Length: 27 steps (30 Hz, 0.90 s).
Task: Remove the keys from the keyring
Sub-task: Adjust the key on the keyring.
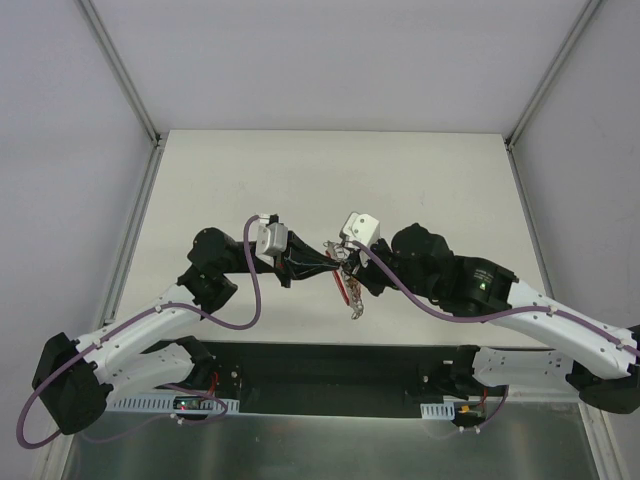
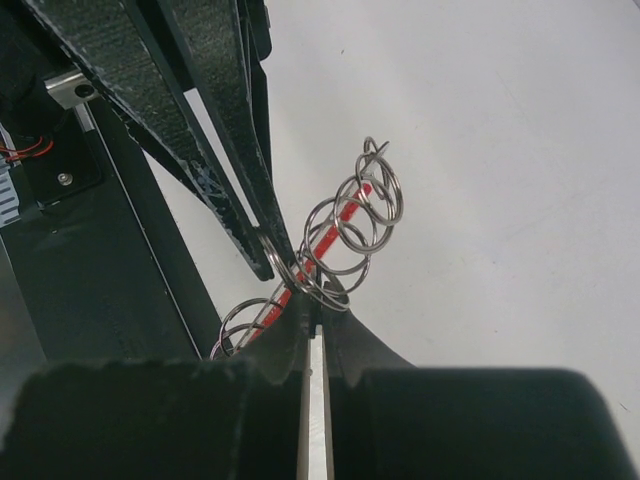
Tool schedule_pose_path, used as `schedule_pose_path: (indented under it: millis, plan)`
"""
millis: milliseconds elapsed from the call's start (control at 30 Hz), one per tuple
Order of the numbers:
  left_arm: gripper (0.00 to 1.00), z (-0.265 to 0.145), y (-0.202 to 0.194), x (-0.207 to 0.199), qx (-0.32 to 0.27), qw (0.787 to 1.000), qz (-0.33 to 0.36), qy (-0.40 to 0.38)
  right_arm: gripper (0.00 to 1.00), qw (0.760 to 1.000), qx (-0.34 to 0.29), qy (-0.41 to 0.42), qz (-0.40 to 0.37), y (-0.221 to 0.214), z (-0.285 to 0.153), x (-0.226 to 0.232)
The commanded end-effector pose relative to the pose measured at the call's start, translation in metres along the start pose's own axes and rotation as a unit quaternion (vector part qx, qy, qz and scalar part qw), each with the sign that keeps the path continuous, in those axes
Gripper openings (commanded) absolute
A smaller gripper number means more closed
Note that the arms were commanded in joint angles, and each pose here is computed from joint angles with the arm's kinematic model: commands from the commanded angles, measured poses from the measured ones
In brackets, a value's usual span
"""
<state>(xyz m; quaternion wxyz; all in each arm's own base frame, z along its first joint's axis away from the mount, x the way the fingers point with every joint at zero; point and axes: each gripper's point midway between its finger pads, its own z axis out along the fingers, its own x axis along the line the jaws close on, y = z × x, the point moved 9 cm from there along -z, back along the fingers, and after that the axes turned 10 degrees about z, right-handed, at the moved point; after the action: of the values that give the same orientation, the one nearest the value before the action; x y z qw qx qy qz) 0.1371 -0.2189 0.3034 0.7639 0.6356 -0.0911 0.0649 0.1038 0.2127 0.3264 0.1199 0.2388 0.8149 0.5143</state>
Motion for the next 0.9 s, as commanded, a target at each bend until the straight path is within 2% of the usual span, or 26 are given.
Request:
schedule_pose_path:
  millis: [0,200,367,500,833,867]
  plan:
    - [0.0,0.004,0.025,-0.004,-0.068,0.996,0.041,-0.039,0.01,0.999,-0.03,0.009,0.011,0.007,-0.004,0.002]
    - [0.0,0.005,0.027,-0.008,-0.09,0.992,0.049,-0.069,0.01,0.999,-0.039,0.006,0.01,0.006,-0.009,0.001]
    - [0.0,0.005,0.028,-0.009,-0.112,0.988,0.075,-0.075,0.01,0.998,-0.043,0.042,0.009,0.007,-0.01,0.007]
    - [0.0,0.011,0.034,-0.008,-0.123,0.978,0.107,-0.128,0.01,0.996,-0.066,0.051,0.007,0.012,-0.016,0.008]
    - [0.0,0.028,0.029,0.011,-0.092,0.969,0.118,-0.196,0.01,0.991,-0.123,0.044,-0.011,0.017,-0.041,0.002]
    - [0.0,0.029,0.024,0.013,-0.079,0.972,0.102,-0.195,0.01,0.991,-0.126,0.046,-0.012,0.016,-0.042,0.002]
